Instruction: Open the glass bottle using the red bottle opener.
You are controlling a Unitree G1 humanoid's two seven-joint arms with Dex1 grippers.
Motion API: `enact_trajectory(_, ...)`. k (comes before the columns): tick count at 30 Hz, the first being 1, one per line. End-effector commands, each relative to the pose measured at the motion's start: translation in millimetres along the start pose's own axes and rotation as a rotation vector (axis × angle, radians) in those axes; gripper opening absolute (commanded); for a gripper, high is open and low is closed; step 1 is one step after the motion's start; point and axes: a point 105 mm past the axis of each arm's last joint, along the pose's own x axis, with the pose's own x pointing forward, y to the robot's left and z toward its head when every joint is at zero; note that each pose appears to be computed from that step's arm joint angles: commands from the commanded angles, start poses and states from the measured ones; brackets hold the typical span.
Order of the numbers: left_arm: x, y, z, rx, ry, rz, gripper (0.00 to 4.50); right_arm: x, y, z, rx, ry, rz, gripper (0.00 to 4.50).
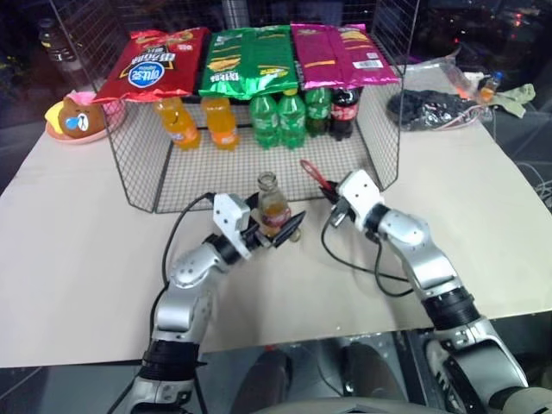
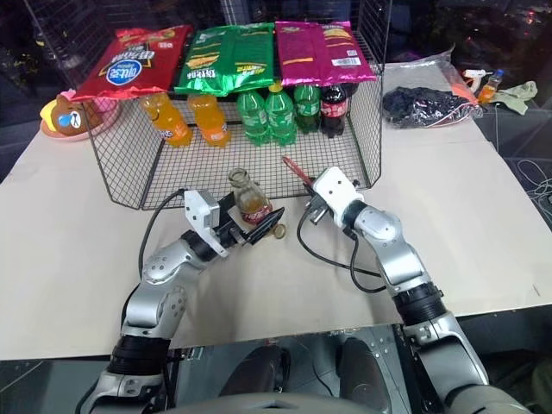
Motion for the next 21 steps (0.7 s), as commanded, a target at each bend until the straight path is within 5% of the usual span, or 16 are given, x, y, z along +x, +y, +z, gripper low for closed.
enact_trajectory(1,-2.3,-1.7,5.5,0.019,-0.010,-0.006,4.39,-9.1,-5.2,14.4,0.010,-0.031,-0.010,0.00)
enact_trajectory(21,2.7,6.4,14.0,0.031,-0.061,0.032,4.39,-13.5,-10.8,12.6,0.016,-0.031,-0.059,0.00)
